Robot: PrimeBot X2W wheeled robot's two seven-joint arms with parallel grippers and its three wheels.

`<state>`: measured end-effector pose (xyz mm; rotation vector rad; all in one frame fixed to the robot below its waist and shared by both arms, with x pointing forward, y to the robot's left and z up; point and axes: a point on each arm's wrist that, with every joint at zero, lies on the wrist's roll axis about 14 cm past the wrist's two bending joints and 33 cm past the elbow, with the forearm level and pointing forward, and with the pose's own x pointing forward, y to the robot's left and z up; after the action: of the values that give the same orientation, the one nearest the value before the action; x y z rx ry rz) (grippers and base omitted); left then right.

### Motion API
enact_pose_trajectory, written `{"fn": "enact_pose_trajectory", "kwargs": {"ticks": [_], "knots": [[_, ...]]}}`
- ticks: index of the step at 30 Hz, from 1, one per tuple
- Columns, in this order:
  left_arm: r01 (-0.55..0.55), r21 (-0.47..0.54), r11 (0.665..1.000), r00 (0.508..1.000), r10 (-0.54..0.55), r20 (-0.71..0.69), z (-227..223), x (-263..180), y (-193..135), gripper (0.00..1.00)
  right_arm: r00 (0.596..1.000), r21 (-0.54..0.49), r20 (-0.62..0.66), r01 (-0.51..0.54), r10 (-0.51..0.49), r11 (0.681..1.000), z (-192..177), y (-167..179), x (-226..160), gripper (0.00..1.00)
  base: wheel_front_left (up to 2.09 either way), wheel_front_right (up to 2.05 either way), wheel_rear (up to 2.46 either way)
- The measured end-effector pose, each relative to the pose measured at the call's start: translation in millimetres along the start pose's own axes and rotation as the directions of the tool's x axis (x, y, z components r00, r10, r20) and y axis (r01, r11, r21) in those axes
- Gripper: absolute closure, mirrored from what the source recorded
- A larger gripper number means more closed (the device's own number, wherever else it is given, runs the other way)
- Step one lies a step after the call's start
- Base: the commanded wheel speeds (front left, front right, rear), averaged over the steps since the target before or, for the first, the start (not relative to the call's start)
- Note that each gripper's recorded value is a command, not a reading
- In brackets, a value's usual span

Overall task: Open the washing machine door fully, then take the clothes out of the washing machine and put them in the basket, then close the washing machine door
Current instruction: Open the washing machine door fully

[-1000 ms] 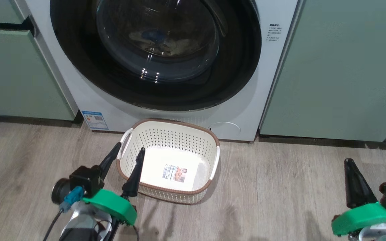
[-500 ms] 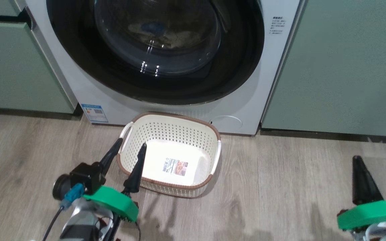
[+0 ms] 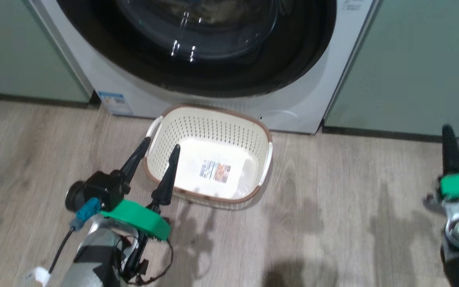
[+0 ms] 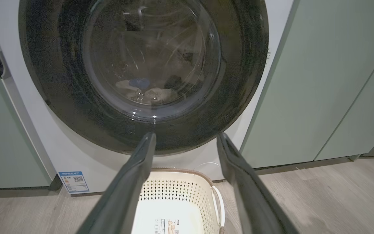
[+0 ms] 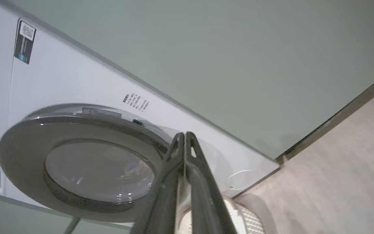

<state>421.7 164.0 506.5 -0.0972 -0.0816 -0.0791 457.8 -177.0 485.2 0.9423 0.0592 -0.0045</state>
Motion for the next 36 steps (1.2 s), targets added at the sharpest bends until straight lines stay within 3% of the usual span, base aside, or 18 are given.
{"fn": "enact_pose_trajectory", "kwargs": {"ticks": [4,10,16,23,36], "knots": [[-0.001,-0.003,1.000,1.000,0.001,-0.013,-7.0,8.0,2.3,0.00,0.999,0.200,-0.049,0.012,-0.002,0.980,-4.8,2.0,28.5,1.00,0.00,0.00,0.00],[0.000,-0.002,1.000,1.000,0.000,-0.012,-12.4,25.2,4.4,0.00,0.993,0.423,-0.114,0.022,0.029,0.906,-12.8,9.2,73.4,1.00,0.00,0.00,0.00],[0.008,-0.007,1.000,1.000,-0.008,-0.021,-20.4,36.7,4.7,0.00,0.967,0.523,-0.213,-0.007,0.138,0.852,-31.4,37.4,113.0,1.00,0.00,0.00,0.00],[-0.005,-0.002,1.000,0.999,0.005,-0.042,-30.3,41.9,11.2,0.00,0.909,0.616,-0.307,-0.038,0.284,0.787,-48.7,76.0,145.6,1.00,0.00,0.00,0.00],[-0.008,0.007,1.000,0.998,0.009,-0.059,-38.0,45.3,16.5,0.00,0.851,0.645,-0.352,-0.080,0.389,0.760,-61.7,117.4,180.6,1.00,0.00,0.00,0.00]]}}
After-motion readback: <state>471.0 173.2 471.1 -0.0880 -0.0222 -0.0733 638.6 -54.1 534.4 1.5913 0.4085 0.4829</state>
